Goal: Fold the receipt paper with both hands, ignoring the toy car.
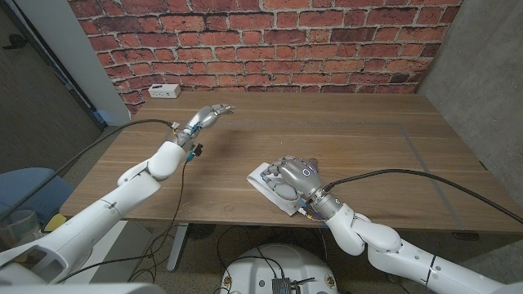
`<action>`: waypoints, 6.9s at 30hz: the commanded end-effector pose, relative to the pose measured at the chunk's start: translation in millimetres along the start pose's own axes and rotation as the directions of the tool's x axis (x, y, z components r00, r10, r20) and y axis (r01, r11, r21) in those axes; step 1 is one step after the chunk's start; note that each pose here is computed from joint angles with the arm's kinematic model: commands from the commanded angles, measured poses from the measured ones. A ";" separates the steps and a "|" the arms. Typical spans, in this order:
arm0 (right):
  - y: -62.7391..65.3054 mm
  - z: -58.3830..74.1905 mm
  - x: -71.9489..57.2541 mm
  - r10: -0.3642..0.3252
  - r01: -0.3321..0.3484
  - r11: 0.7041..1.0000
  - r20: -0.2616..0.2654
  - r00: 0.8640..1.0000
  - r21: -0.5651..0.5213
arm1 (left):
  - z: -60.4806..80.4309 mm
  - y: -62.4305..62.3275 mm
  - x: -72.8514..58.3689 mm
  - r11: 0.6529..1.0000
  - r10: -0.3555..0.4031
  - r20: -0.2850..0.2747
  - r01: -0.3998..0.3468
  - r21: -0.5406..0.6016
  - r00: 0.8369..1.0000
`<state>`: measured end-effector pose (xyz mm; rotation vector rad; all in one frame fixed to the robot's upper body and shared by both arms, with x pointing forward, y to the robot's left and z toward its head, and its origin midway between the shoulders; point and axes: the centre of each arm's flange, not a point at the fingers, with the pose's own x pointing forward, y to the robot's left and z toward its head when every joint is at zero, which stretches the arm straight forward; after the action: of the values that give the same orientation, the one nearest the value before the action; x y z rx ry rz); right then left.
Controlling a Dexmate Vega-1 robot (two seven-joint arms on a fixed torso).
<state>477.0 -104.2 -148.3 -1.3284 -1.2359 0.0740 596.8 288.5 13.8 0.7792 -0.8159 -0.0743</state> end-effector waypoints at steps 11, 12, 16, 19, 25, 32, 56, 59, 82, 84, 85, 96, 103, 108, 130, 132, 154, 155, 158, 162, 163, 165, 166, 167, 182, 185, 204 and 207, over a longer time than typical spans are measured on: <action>21.7 -18.4 -29.8 0.122 -0.123 0.992 -0.031 0.992 -0.025 | 52.3 -6.7 24.0 0.865 -0.395 -0.060 0.394 0.310 0.917; 22.9 -19.2 -31.1 0.125 -0.126 0.992 -0.033 0.992 -0.026 | 56.0 -7.7 25.3 0.851 -0.415 -0.068 0.414 0.323 0.907; 25.7 -21.9 -36.0 0.136 -0.137 0.990 -0.046 0.990 -0.027 | 70.2 -12.0 29.5 0.783 -0.487 -0.120 0.493 0.379 0.865; 26.6 -21.9 -38.9 0.138 -0.139 0.990 -0.046 0.989 -0.029 | 80.5 -15.6 31.0 0.730 -0.519 -0.164 0.535 0.426 0.839; 27.3 -21.1 -43.4 0.136 -0.137 0.990 -0.044 0.990 -0.031 | 99.9 -23.4 27.9 0.632 -0.527 -0.244 0.568 0.527 0.814; 29.9 -23.5 -48.2 0.144 -0.146 0.989 -0.046 0.988 -0.027 | 113.7 -36.1 23.8 0.527 -0.547 -0.324 0.618 0.583 0.772; 31.6 -28.6 -48.4 0.145 -0.147 0.989 -0.042 0.988 -0.029 | 114.8 -74.1 38.2 0.373 -0.737 -0.348 0.778 0.506 0.580; 31.9 -29.4 -46.7 0.145 -0.147 0.989 -0.043 0.988 -0.028 | 114.1 -74.8 41.1 0.362 -0.765 -0.336 0.797 0.483 0.550; 31.1 -36.2 -43.1 0.129 -0.131 0.991 -0.057 0.990 -0.031 | 114.1 -108.4 52.5 0.257 -0.826 -0.354 0.852 0.456 0.439; 30.9 -36.7 -43.4 0.126 -0.128 0.991 -0.057 0.990 -0.030 | 112.4 -111.3 52.9 0.248 -0.834 -0.356 0.862 0.442 0.422; 30.8 -37.0 -43.5 0.124 -0.126 0.992 -0.057 0.991 -0.030 | 111.4 -112.7 53.0 0.246 -0.839 -0.354 0.868 0.431 0.414; 18.8 -39.2 -46.7 -0.097 0.096 0.995 -0.072 0.993 -0.018 | 109.0 -117.6 53.3 0.225 -0.848 -0.369 0.888 0.401 0.381; 6.2 -45.6 -42.2 -0.156 0.157 0.988 -0.073 0.985 0.009 | 113.3 -120.8 52.7 0.218 -0.829 -0.393 0.877 0.428 0.398; 5.6 -37.4 -40.4 -0.082 0.081 0.996 0.003 0.997 0.042 | 118.2 -122.5 54.7 0.215 -0.820 -0.403 0.872 0.440 0.406; 34.2 -48.7 -38.8 0.337 -0.338 0.941 0.048 0.940 0.024 | 126.6 -124.0 59.8 0.225 -0.827 -0.381 0.865 0.448 0.413; 34.7 -49.0 -38.2 0.341 -0.342 0.940 0.044 0.939 0.014 | 128.0 -119.7 59.6 0.247 -0.831 -0.360 0.860 0.446 0.425; 38.1 -47.3 -35.0 0.333 -0.333 0.943 0.030 0.942 0.000 | 155.9 -89.8 43.1 0.410 -0.811 -0.151 0.734 0.542 0.565; 38.0 -47.3 -35.0 0.332 -0.332 0.943 0.030 0.943 0.000 | 155.4 -91.1 43.7 0.396 -0.817 -0.162 0.744 0.538 0.553; 37.8 -47.2 -35.2 0.328 -0.328 0.945 0.028 0.944 0.002 | 152.5 -97.1 46.0 0.345 -0.832 -0.213 0.778 0.526 0.513; 37.6 -47.3 -35.8 0.325 -0.325 0.946 0.026 0.945 0.003 | 146.0 -108.6 49.4 0.270 -0.835 -0.297 0.815 0.512 0.464; 37.5 -47.4 -36.1 0.324 -0.324 0.946 0.025 0.946 0.003 | 144.3 -111.6 49.9 0.256 -0.834 -0.313 0.820 0.511 0.455; 36.9 -47.9 -36.8 0.323 -0.323 0.946 0.022 0.946 0.004 | 141.2 -116.8 50.9 0.233 -0.830 -0.339 0.828 0.510 0.443; 36.7 -48.2 -37.2 0.322 -0.322 0.947 0.021 0.946 0.003 | 139.5 -119.2 51.2 0.227 -0.831 -0.345 0.832 0.506 0.436; 36.4 -48.4 -37.6 0.322 -0.322 0.947 0.020 0.947 0.002 | 137.5 -121.8 51.7 0.218 -0.833 -0.353 0.840 0.497 0.426; 28.0 -48.1 -39.3 0.282 -0.282 0.959 0.017 0.959 0.004 | 120.4 -146.9 57.7 0.136 -0.860 -0.397 0.893 0.428 0.321; 22.0 -50.9 -39.3 0.227 -0.227 0.974 0.006 0.974 0.024 | 121.0 -149.2 57.7 0.126 -0.859 -0.405 0.896 0.426 0.314; -15.7 -82.1 -35.5 -0.085 0.083 0.986 0.006 0.996 0.145 | 126.9 -159.8 68.5 0.085 -0.830 -0.454 0.879 0.469 0.323; -9.6 -79.6 -34.4 -0.033 0.028 0.990 0.030 0.999 0.136 | 127.1 -160.0 69.8 0.085 -0.827 -0.457 0.877 0.472 0.326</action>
<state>509.7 -179.2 -151.0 -1.2296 -1.2054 0.1462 591.4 79.3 6.1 1.8973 -0.1318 -0.9074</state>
